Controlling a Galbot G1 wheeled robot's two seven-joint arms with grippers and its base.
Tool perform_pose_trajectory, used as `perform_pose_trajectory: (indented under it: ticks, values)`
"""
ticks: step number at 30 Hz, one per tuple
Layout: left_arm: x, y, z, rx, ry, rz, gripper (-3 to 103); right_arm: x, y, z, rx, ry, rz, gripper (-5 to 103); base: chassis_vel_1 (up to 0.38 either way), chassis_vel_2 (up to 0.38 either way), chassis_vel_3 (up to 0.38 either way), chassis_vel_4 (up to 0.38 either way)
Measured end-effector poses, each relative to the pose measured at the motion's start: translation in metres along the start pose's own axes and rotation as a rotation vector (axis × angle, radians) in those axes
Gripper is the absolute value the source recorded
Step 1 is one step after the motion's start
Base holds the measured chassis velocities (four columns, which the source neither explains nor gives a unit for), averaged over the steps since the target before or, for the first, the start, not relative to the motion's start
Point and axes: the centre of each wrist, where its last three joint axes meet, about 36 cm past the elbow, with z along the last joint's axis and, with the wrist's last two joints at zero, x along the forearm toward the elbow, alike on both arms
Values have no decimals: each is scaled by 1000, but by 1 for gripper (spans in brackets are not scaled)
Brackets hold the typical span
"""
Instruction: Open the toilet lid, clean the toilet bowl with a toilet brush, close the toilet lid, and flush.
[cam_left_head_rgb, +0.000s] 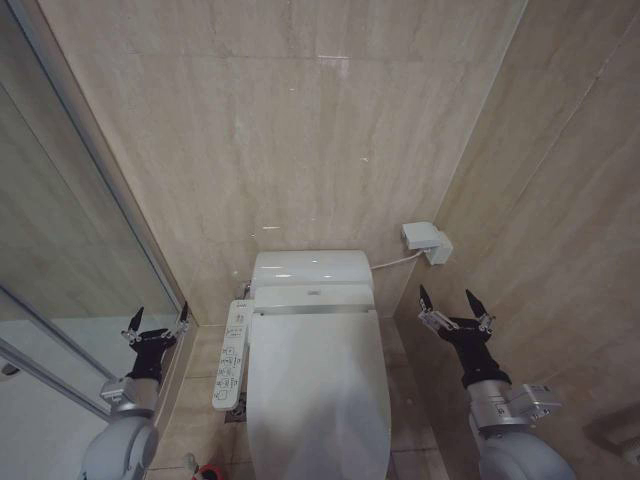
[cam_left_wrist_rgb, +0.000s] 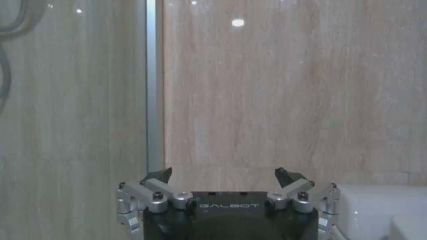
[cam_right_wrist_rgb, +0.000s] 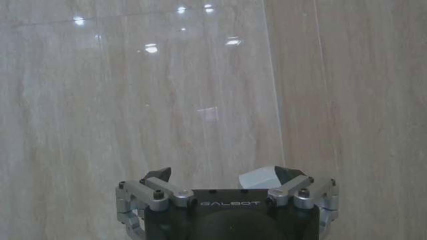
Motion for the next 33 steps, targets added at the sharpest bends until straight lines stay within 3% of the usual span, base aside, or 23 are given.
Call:
perform_pose_trajectory:
  ticks: [12,24,27,33]
  values:
    - [-41,40,31,-110,21,102,100,0,0,0,0,0,0,100,0,0,0,0]
    - [-103,45,50,-176,-33,199,97,0,0,0,0,0,0,100,0,0,0,0]
    - [-124,56,53,-219,-61,287,97,0,0,0,0,0,0,100,0,0,0,0]
    - [-151,69,54,-293,-74,374,100,0,0,0,0,0,0,100,0,0,0,0]
